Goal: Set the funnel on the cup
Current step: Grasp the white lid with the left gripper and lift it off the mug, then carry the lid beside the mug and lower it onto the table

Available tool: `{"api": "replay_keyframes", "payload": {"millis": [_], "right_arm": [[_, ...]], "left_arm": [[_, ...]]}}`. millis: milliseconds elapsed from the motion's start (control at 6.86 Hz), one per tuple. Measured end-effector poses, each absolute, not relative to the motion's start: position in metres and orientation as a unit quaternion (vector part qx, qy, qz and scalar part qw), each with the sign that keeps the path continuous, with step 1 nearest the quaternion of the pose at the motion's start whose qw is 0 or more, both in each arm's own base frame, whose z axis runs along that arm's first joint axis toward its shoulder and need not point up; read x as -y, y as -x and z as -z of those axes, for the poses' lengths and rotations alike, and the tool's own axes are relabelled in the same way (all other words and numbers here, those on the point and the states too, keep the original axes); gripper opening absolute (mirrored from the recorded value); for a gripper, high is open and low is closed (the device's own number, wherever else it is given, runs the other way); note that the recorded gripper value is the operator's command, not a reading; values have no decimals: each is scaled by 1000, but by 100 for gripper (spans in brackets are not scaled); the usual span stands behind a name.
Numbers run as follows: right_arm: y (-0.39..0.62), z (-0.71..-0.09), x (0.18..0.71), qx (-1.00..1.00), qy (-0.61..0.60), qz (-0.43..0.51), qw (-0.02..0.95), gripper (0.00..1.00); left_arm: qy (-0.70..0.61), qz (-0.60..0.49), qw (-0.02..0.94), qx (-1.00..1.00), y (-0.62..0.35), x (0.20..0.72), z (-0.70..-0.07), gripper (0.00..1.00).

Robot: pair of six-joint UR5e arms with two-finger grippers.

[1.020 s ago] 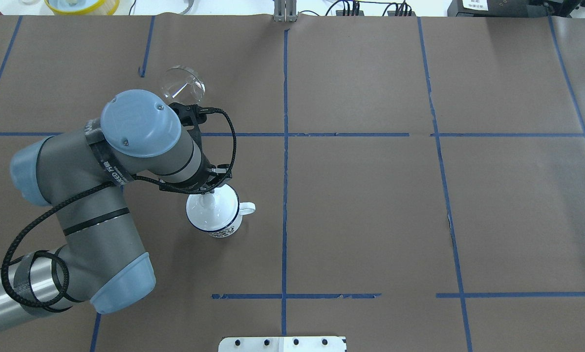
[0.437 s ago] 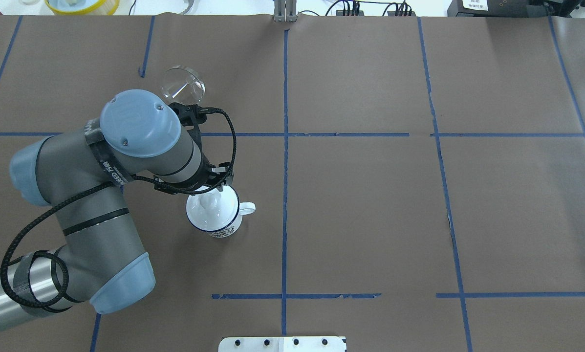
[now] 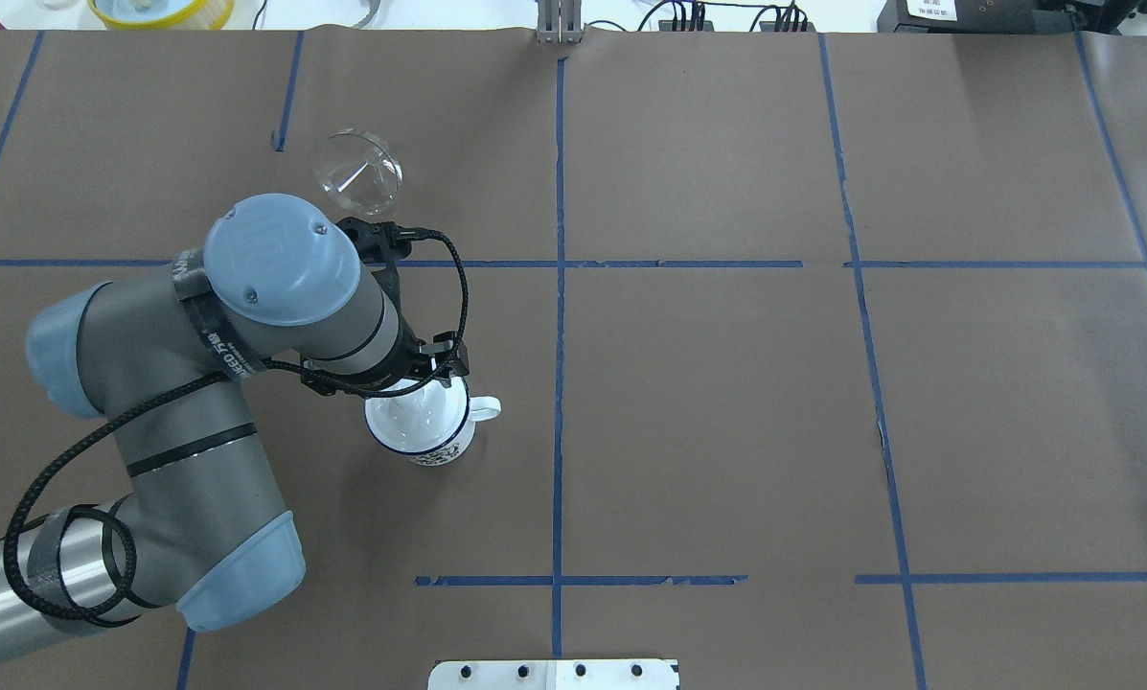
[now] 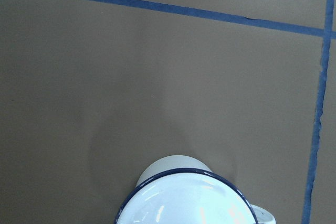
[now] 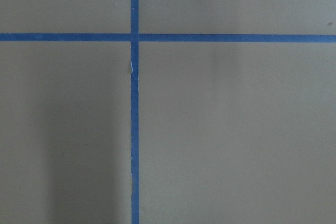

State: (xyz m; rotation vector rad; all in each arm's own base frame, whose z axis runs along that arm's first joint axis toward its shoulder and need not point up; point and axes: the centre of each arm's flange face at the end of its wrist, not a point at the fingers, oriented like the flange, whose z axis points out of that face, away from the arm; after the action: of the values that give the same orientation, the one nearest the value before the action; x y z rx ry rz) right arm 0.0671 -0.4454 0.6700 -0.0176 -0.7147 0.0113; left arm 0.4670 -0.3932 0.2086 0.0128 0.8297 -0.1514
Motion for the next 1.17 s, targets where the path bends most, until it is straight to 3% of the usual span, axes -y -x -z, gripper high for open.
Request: {"api": "replay_keyframes", "payload": {"millis": [437, 583, 728, 874, 1166], "right_arm": [[-67, -670, 445, 350, 9, -6, 937, 100], [-67, -670, 445, 350, 9, -6, 937, 100], [-67, -670, 445, 350, 9, -6, 937, 100], [-67, -670, 445, 350, 9, -6, 937, 100], [-67, -670, 445, 350, 9, -6, 937, 100]], "left_arm": [[-7, 71, 911, -406, -466, 390, -206, 83], [-7, 71, 911, -406, -465, 390, -206, 60], [-7, 71, 911, -406, -464, 390, -206, 15], [-7, 71, 911, -406, -464, 390, -207, 0], [-8, 71, 911, -406, -463, 390, -207, 0]]}}
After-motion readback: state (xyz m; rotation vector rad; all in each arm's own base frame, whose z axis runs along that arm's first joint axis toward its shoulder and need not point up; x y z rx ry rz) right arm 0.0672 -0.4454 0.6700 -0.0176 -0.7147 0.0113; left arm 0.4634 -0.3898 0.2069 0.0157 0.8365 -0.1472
